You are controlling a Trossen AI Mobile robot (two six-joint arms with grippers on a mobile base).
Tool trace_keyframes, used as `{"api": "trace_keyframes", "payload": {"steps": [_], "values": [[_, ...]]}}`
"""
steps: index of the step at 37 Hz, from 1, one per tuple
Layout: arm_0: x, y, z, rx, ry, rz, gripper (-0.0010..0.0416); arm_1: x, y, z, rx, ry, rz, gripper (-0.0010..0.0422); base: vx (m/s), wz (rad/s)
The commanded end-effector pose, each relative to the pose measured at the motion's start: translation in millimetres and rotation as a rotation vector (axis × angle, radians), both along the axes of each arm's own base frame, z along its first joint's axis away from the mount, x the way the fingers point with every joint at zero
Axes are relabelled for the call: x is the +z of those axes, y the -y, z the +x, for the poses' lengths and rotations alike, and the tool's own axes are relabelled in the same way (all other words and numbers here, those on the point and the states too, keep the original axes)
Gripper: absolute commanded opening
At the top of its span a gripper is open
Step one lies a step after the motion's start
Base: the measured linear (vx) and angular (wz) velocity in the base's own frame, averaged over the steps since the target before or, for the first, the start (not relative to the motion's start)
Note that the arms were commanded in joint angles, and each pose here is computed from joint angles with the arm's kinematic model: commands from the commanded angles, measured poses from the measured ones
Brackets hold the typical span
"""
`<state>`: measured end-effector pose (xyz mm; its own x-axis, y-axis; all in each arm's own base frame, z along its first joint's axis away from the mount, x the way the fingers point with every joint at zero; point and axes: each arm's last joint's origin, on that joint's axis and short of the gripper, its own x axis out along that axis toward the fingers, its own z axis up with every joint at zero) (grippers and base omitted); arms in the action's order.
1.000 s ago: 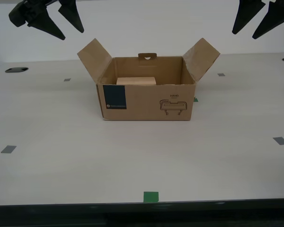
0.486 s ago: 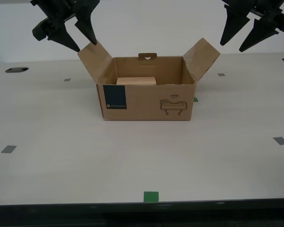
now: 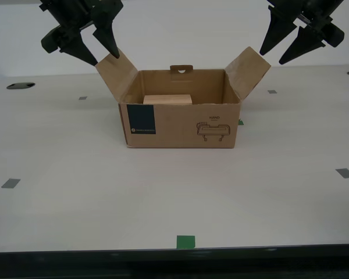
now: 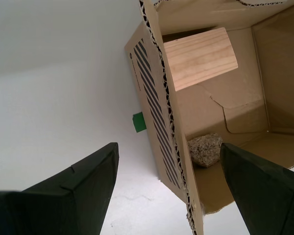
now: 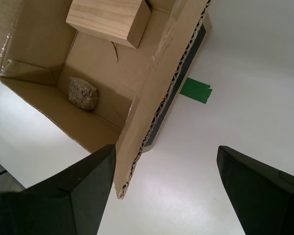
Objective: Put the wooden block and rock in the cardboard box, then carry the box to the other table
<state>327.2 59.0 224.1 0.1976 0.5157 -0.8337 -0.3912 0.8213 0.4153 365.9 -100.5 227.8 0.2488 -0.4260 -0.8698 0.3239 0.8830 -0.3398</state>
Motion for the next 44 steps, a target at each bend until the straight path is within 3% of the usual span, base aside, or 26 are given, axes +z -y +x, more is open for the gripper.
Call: {"api": "trace_keyframes", "payload": {"steps": [1, 10, 15, 26, 34, 44], "values": [[0, 0, 1, -0.004, -0.001, 0.009, 0.0294, 0, 0, 0, -0.005, 0.0, -0.006, 0.0279, 0.0, 0.0], [1, -1, 2, -0.02, 0.002, 0.034, 0.0326, 1, 1, 0, -0.005, 0.004, -0.007, 0.0279, 0.0, 0.0], [2, -2, 5, -0.067, 0.0, 0.06, 0.0337, 1, 1, 1, -0.005, 0.011, -0.009, 0.0279, 0.0, 0.0], [6, -4, 9, -0.145, -0.036, 0.186, 0.0344, 1, 1, 1, -0.005, 0.018, -0.011, 0.0279, 0.0, 0.0], [-1, -5, 14, -0.165, -0.05, 0.192, 0.0322, 1, 2, 2, -0.003, 0.022, -0.013, 0.0279, 0.0, 0.0], [-36, -8, 31, -0.172, -0.093, 0.185, 0.0315, 1, 3, 4, 0.026, 0.038, -0.03, 0.0279, 0.0, 0.0]]}}
